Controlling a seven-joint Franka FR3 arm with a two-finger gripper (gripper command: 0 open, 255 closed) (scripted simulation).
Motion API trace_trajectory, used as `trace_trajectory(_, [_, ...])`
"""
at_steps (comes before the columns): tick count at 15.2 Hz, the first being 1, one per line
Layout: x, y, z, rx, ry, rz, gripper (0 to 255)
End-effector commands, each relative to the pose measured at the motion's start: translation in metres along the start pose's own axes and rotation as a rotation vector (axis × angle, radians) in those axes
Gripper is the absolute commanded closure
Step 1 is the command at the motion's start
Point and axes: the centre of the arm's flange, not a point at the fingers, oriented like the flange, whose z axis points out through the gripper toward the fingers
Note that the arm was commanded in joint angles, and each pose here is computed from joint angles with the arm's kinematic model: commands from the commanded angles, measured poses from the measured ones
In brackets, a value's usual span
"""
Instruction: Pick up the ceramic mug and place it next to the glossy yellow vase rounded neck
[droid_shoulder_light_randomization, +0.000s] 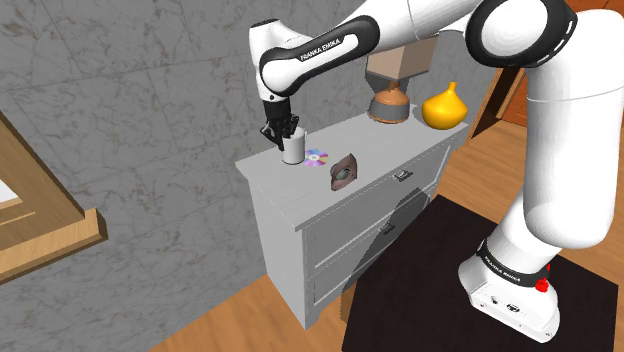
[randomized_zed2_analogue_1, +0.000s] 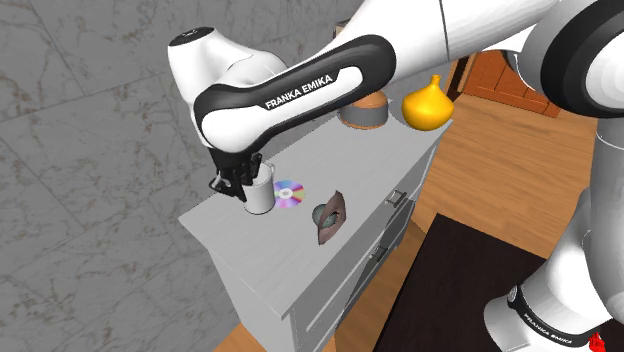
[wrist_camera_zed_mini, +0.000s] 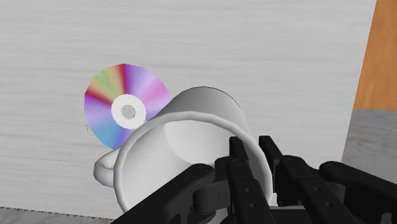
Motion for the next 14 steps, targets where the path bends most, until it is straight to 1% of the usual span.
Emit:
trace_trajectory(1, [0.001,0.0,-0.012,0.0,0.0,0.0,255])
trace_trajectory(14, [0.0,0.005,-0.08,0.0,0.0,0.0,255])
